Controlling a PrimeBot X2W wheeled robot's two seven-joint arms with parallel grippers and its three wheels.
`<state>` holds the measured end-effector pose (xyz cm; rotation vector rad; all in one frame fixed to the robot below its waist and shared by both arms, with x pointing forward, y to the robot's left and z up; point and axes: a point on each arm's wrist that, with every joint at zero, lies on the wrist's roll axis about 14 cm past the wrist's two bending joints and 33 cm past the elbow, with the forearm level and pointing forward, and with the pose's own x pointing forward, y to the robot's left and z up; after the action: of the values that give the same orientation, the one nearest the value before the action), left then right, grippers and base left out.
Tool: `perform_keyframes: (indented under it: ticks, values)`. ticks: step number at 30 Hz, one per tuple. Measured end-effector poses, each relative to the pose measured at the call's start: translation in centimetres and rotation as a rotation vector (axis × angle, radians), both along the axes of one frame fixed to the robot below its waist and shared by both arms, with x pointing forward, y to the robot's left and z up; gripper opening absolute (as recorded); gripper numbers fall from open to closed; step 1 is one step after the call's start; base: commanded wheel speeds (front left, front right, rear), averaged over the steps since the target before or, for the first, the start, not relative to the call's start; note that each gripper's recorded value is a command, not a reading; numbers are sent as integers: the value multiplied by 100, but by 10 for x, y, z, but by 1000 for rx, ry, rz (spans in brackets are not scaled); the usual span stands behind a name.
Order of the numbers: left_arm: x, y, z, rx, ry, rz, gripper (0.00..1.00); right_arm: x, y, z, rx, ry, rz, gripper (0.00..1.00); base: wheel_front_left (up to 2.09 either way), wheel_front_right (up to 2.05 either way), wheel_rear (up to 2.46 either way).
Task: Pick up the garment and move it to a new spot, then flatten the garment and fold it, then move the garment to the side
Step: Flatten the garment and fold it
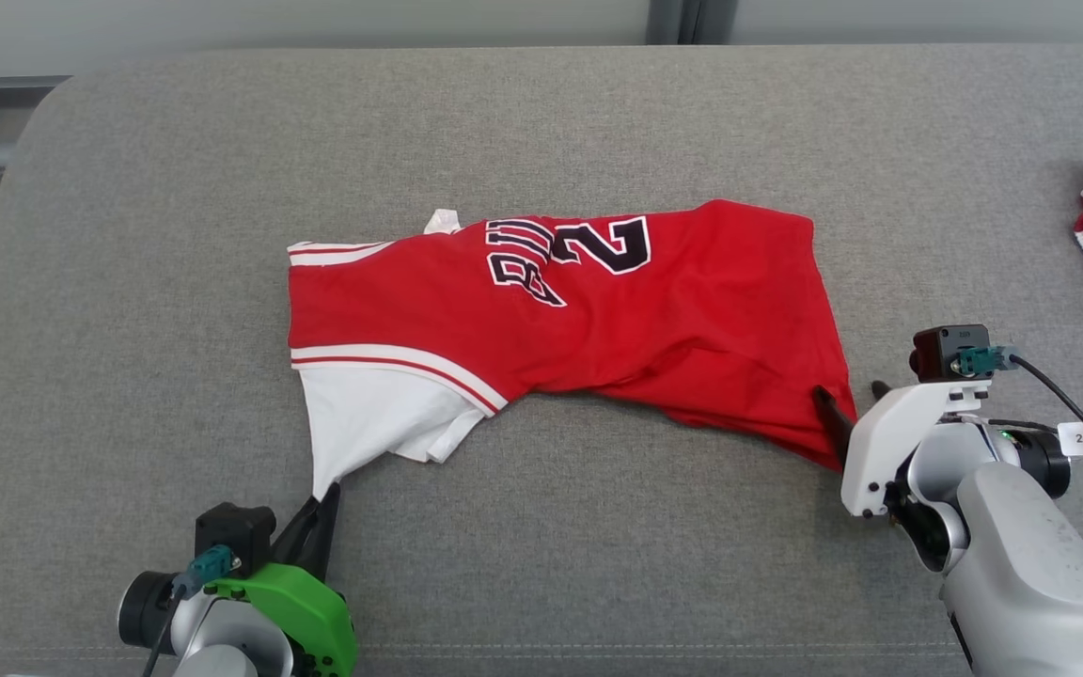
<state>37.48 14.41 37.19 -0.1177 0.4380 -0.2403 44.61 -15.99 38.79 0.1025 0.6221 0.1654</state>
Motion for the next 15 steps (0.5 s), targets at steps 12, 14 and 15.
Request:
perform_keyframes:
  ticks: [12,14,15]
  values:
    - [10,-2,5,-29,-21,16,0,5,0,-2,8,10,-6,0,0,0,0]
    - [16,-5,14,-82,-45,41,0,7,1,3,17,-10,-11,0,0,0,0]
    - [19,-6,20,-109,-61,54,0,9,2,7,28,-27,-15,0,0,0,0]
